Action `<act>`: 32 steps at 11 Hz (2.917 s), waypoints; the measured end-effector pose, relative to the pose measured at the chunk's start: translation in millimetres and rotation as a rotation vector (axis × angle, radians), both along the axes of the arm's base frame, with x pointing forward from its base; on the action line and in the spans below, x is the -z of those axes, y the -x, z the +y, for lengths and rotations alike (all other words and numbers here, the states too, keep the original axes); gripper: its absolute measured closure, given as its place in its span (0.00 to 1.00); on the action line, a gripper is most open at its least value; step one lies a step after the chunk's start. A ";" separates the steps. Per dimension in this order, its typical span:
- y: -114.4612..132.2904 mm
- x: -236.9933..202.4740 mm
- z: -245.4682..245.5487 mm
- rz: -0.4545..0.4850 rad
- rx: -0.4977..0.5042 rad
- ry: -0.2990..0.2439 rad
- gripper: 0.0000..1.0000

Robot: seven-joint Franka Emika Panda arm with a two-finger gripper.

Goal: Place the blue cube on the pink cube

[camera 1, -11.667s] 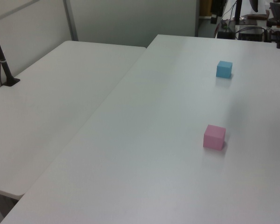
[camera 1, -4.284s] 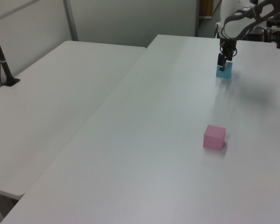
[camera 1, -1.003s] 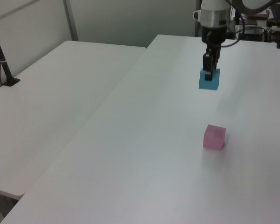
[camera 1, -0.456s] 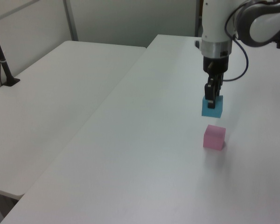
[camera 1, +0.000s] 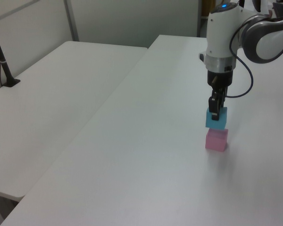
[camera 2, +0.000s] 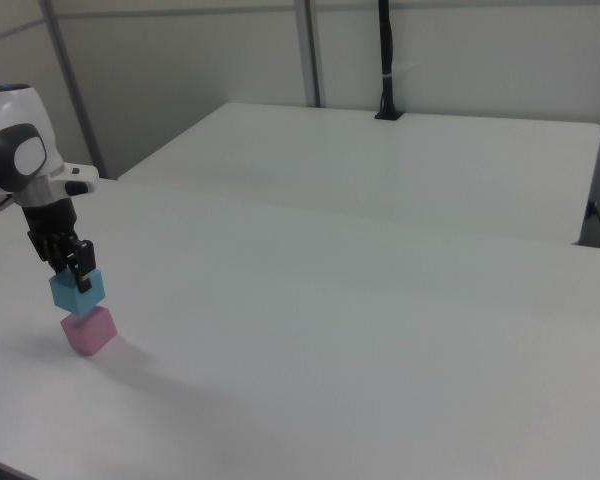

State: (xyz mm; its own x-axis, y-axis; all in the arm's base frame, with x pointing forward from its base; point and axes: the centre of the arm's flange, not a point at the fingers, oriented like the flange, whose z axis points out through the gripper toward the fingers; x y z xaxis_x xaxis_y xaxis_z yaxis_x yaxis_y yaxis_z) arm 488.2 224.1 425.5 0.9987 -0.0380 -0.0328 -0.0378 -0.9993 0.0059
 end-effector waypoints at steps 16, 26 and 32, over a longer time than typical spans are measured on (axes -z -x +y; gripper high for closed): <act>0.9 18.4 6.1 0.007 0.024 0.063 0.00; -49.9 -183.3 -224.6 -0.065 0.109 0.062 0.00; -48.1 -209.9 -278.7 -0.103 -0.066 0.063 0.00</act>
State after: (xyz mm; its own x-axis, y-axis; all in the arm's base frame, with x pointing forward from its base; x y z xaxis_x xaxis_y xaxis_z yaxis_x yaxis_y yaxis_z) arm 536.3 -54.6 635.4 0.9971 0.0289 0.0701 0.0241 -0.9974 0.0683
